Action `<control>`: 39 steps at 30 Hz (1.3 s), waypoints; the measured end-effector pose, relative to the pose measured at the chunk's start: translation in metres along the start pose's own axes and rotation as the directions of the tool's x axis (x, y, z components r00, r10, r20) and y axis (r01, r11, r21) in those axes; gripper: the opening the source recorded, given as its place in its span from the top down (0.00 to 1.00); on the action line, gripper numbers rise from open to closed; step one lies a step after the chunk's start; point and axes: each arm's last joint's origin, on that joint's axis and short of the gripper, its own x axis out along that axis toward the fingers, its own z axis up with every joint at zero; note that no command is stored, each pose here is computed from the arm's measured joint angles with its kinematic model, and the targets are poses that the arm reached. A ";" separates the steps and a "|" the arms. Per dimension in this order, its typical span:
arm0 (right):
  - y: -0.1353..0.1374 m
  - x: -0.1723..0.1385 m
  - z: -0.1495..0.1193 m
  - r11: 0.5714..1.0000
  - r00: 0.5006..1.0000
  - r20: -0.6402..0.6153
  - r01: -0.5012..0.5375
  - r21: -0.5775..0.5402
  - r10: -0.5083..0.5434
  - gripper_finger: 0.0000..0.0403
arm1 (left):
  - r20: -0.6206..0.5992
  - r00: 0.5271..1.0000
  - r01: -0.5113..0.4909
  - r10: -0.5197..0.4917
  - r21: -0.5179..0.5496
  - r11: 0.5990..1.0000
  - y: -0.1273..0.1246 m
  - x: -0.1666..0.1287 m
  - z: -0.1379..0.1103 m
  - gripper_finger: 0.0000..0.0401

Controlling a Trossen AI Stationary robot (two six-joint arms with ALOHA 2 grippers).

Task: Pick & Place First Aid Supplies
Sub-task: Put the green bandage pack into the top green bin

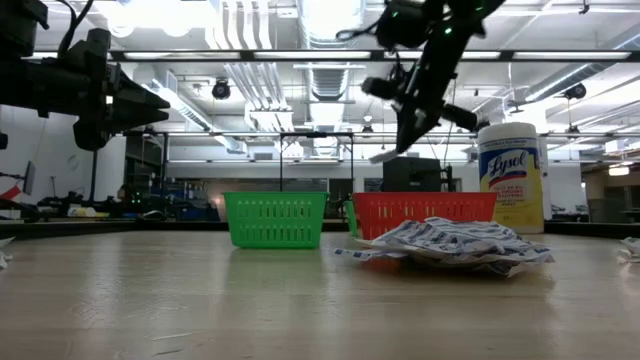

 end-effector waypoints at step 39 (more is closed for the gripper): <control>0.013 0.098 0.040 0.962 0.929 -0.311 0.126 -0.241 -0.200 0.98 | 0.008 1.000 -0.025 0.025 0.018 1.000 0.001 0.000 0.000 0.73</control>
